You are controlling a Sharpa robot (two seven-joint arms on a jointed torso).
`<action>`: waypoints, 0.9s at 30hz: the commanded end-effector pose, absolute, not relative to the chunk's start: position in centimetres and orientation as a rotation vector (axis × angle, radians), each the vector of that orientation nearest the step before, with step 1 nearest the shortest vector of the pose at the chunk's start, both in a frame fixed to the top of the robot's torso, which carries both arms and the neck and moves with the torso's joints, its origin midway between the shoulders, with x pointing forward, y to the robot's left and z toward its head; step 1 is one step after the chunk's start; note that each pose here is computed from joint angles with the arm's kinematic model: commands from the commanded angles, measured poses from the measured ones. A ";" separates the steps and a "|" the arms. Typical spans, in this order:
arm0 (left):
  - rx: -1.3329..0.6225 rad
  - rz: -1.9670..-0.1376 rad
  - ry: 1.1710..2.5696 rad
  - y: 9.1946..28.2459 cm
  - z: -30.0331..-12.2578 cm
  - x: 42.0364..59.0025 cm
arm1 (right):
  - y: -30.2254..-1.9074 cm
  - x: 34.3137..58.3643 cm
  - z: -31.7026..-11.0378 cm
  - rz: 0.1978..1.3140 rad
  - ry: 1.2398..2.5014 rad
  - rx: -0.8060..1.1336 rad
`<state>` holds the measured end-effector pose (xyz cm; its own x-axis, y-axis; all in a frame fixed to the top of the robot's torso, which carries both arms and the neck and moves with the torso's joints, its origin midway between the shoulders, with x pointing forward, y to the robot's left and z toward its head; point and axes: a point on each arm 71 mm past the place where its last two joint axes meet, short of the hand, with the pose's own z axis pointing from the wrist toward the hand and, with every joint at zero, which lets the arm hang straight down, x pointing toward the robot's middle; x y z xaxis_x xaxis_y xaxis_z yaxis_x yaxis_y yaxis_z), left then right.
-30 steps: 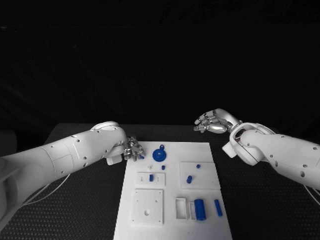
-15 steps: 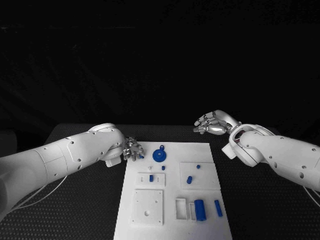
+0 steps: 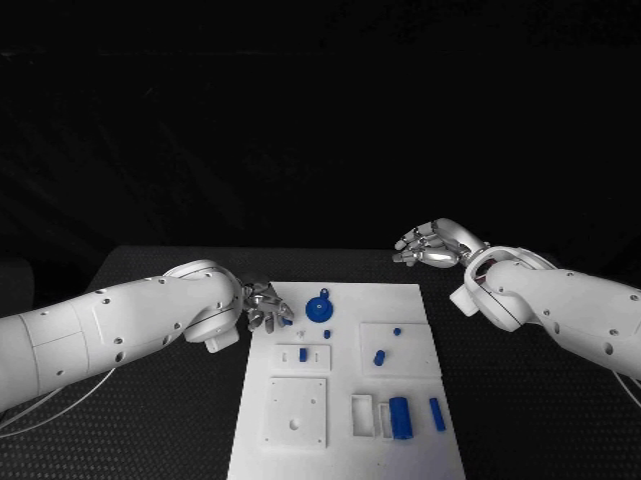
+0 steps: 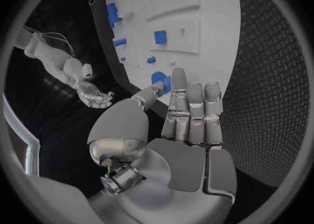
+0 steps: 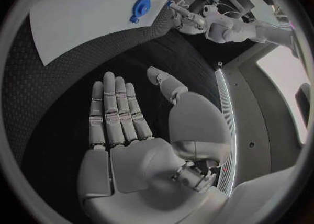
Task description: Assemble the parts on the task board
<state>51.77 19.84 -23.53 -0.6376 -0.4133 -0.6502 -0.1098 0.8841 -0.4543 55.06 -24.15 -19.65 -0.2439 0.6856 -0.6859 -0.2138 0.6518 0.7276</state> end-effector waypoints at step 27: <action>-0.201 -0.435 2.154 19.9 -25.8 46.4 | -24.1 55.0 -19.6 0.896 1.610 0.377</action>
